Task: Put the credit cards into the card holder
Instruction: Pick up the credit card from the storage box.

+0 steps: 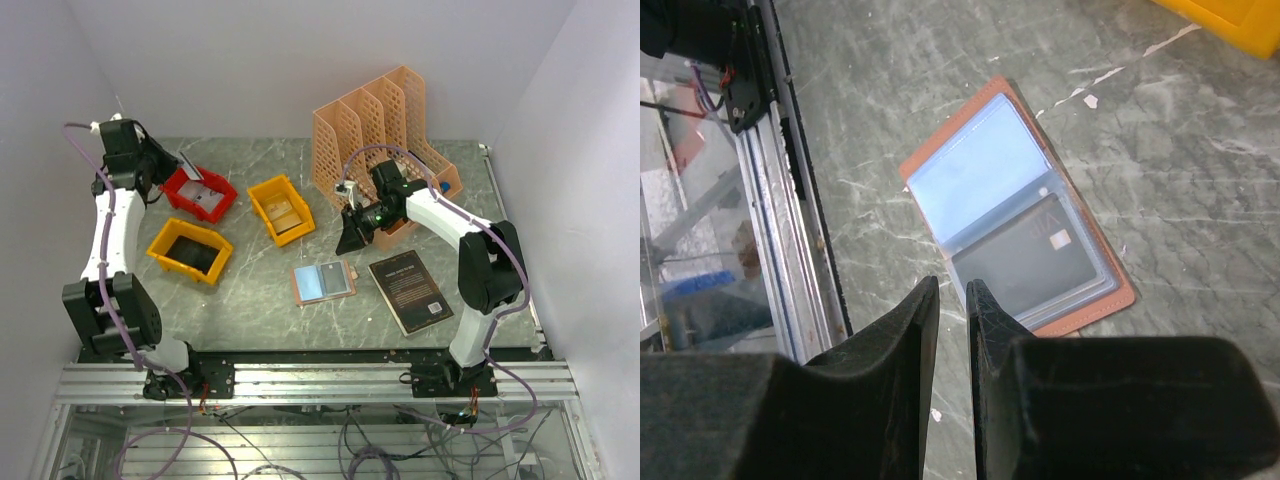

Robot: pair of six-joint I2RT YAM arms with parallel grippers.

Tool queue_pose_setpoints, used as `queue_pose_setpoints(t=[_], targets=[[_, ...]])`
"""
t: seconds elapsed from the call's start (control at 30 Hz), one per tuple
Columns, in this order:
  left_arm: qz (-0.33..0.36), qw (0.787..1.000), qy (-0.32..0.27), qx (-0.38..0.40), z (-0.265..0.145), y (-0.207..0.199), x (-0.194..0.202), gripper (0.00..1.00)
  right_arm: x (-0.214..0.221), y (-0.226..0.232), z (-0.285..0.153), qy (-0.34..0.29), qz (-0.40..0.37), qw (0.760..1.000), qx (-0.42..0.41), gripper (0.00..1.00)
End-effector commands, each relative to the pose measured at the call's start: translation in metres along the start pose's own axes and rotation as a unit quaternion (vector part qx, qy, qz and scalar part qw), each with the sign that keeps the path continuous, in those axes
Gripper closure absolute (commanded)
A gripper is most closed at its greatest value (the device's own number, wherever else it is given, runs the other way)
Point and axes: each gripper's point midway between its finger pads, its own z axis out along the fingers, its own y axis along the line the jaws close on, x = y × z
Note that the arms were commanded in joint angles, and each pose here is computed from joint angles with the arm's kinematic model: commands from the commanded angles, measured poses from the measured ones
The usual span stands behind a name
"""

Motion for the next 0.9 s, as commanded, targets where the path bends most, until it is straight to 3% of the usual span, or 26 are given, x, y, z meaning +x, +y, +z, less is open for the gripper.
queue_pose_setpoints(t=[0.0,0.23,0.47,0.67,0.87], targets=[[-0.151,0.981,0.073,0.096,-0.027,-0.042,0.031,0.93,-0.005,-0.002,0.002,-0.004,-0.004,1.000,-0.005,0.82],[-0.185,0.946,0.115,0.239,-0.080,-0.086,0.054,0.93,-0.006,0.002,0.004,-0.007,-0.001,1.000,-0.020,0.82],[-0.157,0.918,0.116,0.346,-0.132,-0.124,0.072,0.93,-0.011,0.012,0.001,-0.020,-0.007,0.999,-0.040,0.82],[-0.192,0.897,0.156,0.365,-0.148,-0.146,0.096,0.93,-0.017,0.020,-0.002,-0.033,-0.011,0.998,-0.053,0.82],[-0.297,0.853,0.231,0.361,-0.158,-0.164,0.112,0.93,-0.022,0.026,-0.008,-0.042,-0.012,0.997,-0.065,0.82]])
